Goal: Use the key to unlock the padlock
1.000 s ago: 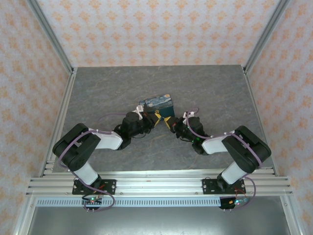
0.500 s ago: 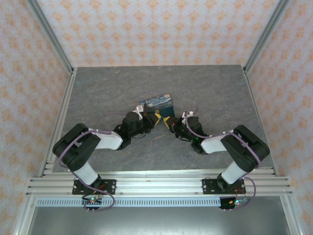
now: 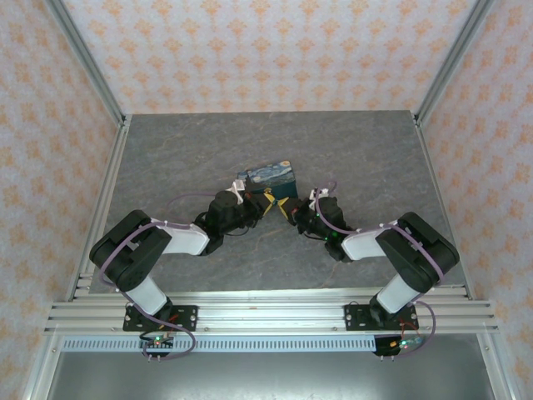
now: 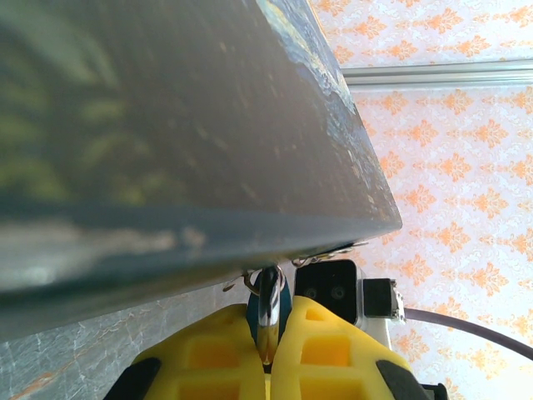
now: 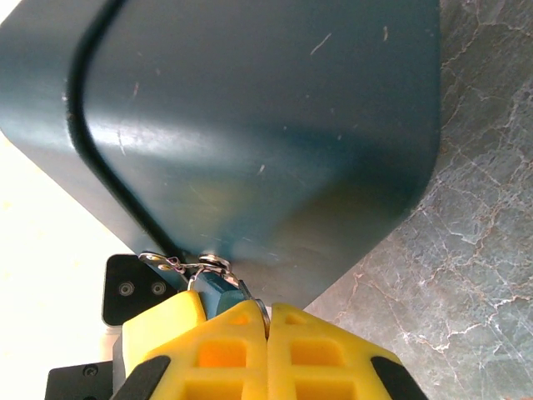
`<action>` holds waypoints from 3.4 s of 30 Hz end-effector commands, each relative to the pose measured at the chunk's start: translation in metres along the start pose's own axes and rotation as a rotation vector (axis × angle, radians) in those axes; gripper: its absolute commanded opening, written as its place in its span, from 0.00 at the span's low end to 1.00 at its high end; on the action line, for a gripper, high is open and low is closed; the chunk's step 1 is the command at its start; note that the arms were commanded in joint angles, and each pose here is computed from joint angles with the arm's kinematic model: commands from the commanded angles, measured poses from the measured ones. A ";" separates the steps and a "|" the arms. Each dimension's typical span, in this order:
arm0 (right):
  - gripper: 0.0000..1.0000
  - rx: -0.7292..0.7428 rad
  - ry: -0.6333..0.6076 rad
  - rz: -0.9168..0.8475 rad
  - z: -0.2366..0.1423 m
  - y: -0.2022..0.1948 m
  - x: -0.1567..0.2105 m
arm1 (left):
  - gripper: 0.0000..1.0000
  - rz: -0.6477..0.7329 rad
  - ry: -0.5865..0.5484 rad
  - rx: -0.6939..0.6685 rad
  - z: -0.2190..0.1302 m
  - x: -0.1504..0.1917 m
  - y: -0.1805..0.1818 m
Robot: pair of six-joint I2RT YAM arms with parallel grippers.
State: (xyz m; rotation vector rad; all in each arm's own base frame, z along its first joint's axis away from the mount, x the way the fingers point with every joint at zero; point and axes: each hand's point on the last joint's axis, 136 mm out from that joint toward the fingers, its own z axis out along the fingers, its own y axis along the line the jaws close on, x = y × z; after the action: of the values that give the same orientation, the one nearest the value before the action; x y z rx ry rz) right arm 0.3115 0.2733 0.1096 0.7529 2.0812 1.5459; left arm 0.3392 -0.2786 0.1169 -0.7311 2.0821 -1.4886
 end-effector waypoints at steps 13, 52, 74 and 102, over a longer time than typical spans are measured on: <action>0.00 -0.028 0.009 -0.040 -0.009 0.014 0.004 | 0.00 0.019 -0.018 0.023 0.001 -0.001 -0.013; 0.00 -0.031 0.044 -0.035 -0.007 0.017 0.010 | 0.00 0.024 -0.020 0.018 0.002 -0.002 -0.013; 0.00 -0.094 0.008 -0.029 0.011 0.025 0.000 | 0.00 0.026 -0.003 0.092 -0.002 0.002 -0.036; 0.00 -0.149 0.231 -0.036 0.037 0.009 -0.009 | 0.00 0.062 0.059 0.180 -0.005 0.013 -0.056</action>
State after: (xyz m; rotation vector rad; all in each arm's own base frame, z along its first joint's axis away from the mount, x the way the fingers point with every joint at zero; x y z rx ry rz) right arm 0.3354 0.2904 0.1039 0.5757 2.1012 1.8014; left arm 0.3566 -0.2581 0.1139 -0.8195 2.0192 -1.3860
